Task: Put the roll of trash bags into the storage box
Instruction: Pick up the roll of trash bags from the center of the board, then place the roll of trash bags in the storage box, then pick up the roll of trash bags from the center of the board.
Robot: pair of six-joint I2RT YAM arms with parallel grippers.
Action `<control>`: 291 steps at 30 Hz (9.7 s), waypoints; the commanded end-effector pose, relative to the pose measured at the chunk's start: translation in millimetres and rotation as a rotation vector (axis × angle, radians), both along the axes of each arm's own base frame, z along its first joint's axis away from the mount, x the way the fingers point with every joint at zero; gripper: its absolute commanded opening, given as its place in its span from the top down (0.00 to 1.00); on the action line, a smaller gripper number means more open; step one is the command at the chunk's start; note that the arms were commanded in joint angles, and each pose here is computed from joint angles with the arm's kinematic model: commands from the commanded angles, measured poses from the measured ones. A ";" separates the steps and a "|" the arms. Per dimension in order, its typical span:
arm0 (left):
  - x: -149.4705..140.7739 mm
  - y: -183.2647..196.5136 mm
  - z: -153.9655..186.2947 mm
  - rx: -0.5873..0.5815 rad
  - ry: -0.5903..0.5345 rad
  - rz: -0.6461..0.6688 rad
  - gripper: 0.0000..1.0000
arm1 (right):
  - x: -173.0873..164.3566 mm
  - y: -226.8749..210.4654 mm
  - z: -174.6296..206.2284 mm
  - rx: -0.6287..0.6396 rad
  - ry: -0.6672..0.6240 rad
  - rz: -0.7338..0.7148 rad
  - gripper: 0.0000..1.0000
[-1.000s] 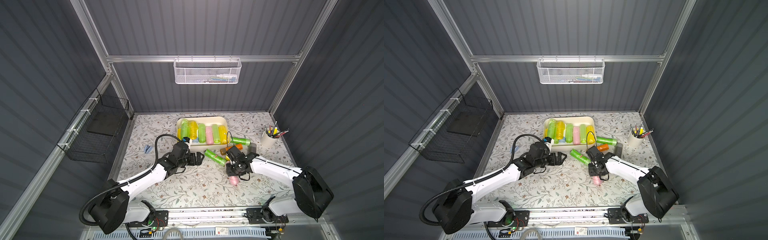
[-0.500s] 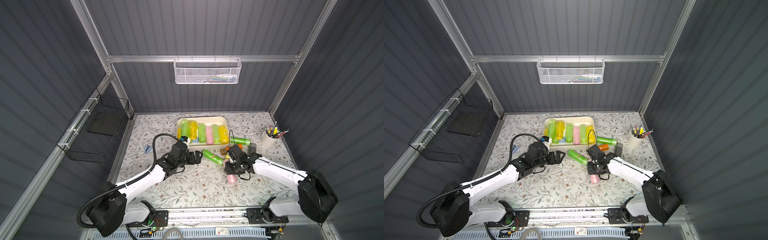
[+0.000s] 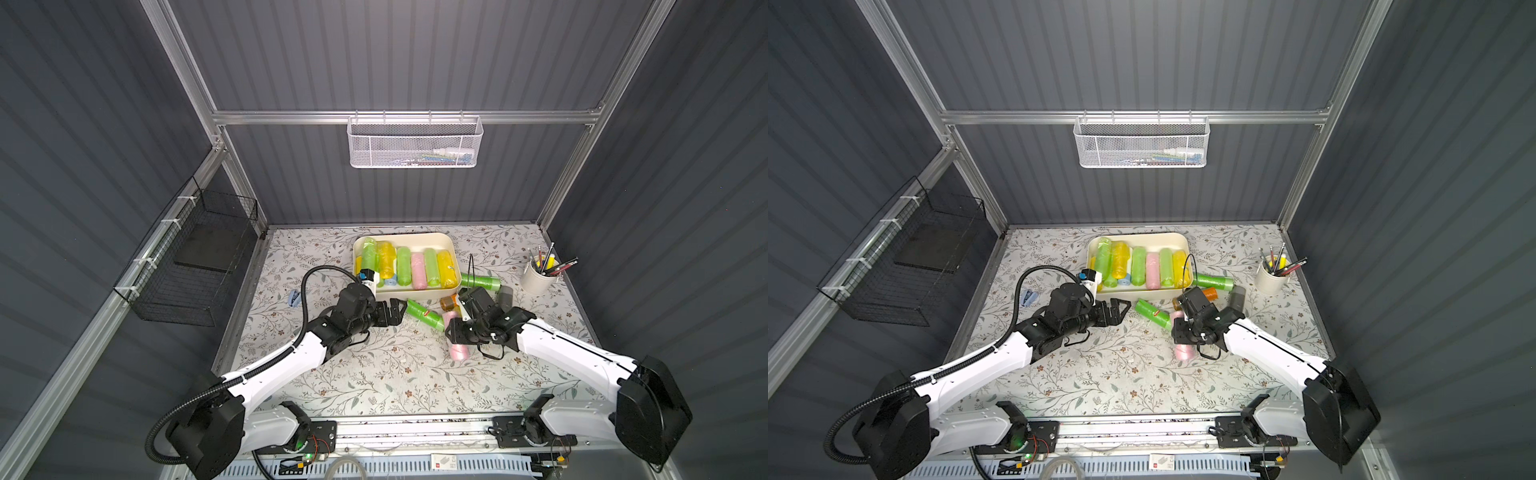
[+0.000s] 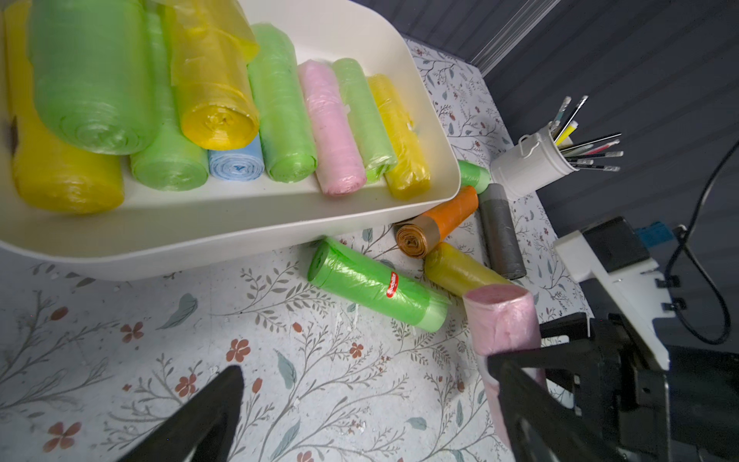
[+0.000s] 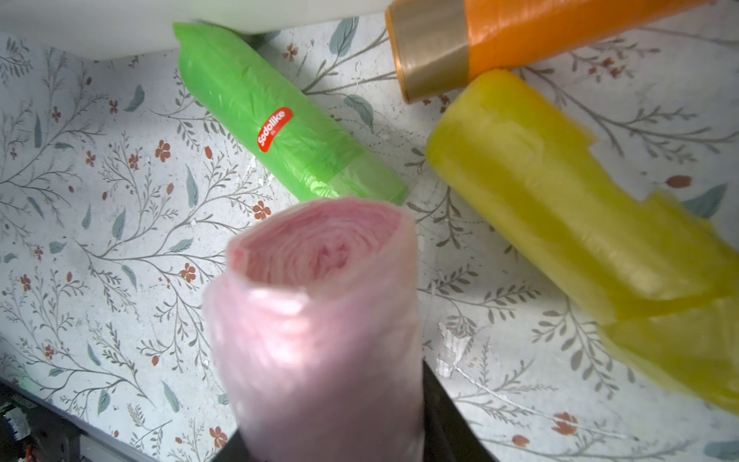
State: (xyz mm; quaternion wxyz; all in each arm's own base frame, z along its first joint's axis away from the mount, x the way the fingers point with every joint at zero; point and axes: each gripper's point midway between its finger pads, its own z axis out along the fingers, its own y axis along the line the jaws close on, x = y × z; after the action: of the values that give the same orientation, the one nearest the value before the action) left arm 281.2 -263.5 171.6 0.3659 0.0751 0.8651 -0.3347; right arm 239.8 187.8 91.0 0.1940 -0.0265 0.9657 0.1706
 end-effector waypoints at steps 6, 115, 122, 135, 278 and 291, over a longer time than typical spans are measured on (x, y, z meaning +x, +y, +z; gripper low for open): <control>-3.3 -8.1 23.3 0.002 -0.104 -0.093 0.00 | 11.6 10.1 39.6 0.080 -0.082 -0.021 0.56; -19.3 -2.3 59.5 -0.172 -0.232 -0.100 0.00 | 287.1 163.0 53.2 0.488 -0.097 -0.013 0.59; -19.1 -2.0 59.6 -0.172 -0.231 -0.098 0.00 | 289.6 162.2 46.7 0.496 -0.082 -0.027 0.60; -18.9 -1.3 56.2 -0.162 -0.227 -0.097 0.00 | 290.8 164.6 33.8 0.511 -0.048 -0.036 0.58; 34.3 99.7 13.6 -0.317 0.203 0.180 0.00 | 82.7 63.1 -55.2 -0.328 -0.071 0.330 0.26; 32.0 102.4 14.3 -0.304 0.206 0.192 0.00 | 84.7 66.4 -67.0 -0.323 -0.063 0.328 0.28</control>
State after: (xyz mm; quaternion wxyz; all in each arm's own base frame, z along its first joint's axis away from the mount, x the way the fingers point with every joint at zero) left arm 312.9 -164.3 179.5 0.3038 -0.1044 0.8398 -0.4376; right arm 324.8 252.9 28.3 0.1891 -0.2180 0.9565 0.0432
